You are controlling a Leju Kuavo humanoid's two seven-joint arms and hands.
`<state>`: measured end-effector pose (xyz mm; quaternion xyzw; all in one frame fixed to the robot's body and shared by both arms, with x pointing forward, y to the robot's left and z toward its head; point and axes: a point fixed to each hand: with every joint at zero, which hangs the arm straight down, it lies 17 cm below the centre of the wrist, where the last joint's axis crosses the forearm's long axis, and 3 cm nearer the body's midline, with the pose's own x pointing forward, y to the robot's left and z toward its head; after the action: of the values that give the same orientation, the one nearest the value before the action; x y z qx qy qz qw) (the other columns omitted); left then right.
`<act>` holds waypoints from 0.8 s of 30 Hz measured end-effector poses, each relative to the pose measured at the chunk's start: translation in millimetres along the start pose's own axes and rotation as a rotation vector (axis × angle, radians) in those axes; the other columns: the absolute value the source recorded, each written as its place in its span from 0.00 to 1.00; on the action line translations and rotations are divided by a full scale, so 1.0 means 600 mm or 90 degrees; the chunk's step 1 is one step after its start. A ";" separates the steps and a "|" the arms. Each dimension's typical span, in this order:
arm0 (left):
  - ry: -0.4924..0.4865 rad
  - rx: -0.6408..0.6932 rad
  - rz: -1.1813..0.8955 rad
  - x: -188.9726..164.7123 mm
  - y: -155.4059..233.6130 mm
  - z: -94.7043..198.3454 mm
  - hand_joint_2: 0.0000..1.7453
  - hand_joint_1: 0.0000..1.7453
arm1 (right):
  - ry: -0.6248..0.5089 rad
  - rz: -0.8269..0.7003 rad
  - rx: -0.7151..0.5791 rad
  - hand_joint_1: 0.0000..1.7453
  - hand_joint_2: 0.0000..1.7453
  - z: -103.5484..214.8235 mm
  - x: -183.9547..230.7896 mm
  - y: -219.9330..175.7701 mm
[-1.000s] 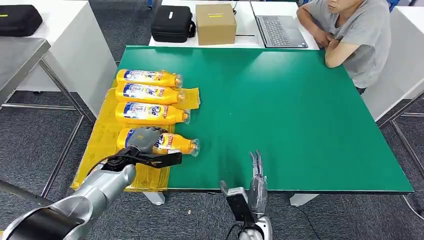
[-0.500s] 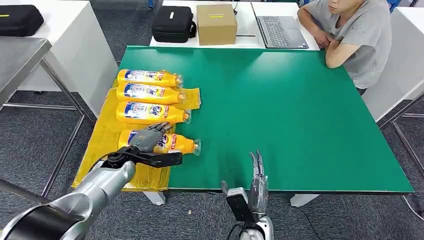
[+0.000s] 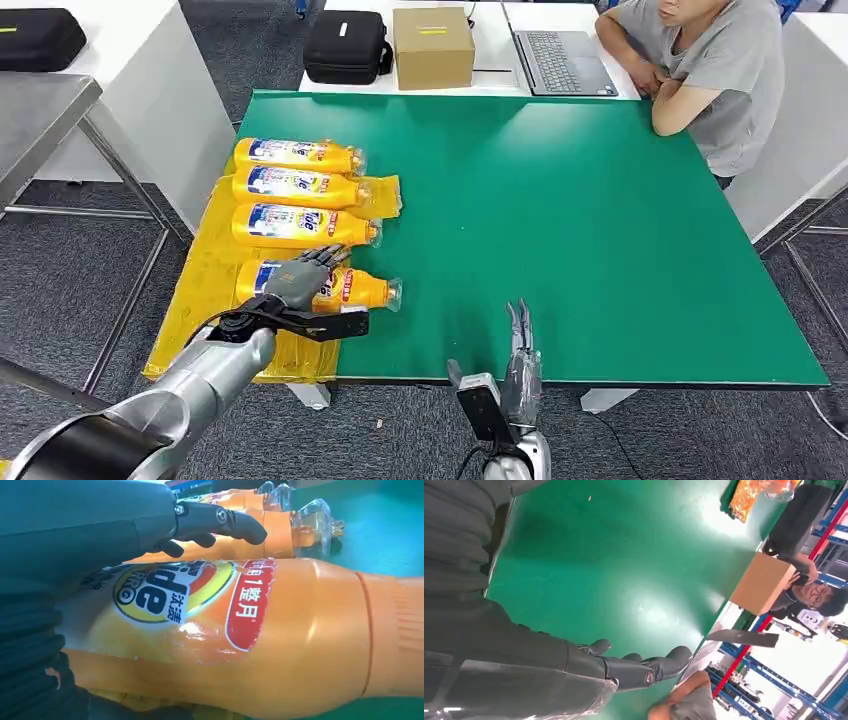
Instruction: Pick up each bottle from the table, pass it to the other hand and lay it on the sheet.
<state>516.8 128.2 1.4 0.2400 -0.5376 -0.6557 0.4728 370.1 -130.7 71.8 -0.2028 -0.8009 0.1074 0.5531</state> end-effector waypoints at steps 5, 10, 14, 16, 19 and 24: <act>-0.005 0.014 -0.004 0.003 0.007 -0.001 1.00 0.00 | 0.000 0.002 -0.001 0.00 1.00 0.000 -0.001 -0.001; -0.088 0.086 0.030 0.064 0.006 0.007 1.00 0.00 | 0.003 0.004 -0.012 0.00 1.00 -0.001 -0.002 -0.010; -0.138 0.138 0.082 0.112 -0.006 0.024 1.00 0.00 | 0.005 0.004 -0.019 0.00 1.00 -0.002 -0.004 -0.017; -0.142 0.164 0.095 0.121 -0.003 0.030 1.00 0.00 | 0.005 0.005 -0.020 0.00 1.00 -0.002 -0.004 -0.017; -0.136 0.192 0.102 0.124 0.001 0.037 1.00 0.00 | 0.003 0.006 -0.019 0.00 1.00 -0.002 -0.002 -0.016; -0.184 0.219 0.166 0.157 0.007 0.057 1.00 0.00 | 0.009 0.001 -0.026 0.00 1.00 -0.004 -0.004 -0.020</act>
<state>448.8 61.9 34.1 0.1491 -0.7295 -0.5159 0.4237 370.4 -142.8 75.1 -0.2152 -0.7989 0.0900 0.5544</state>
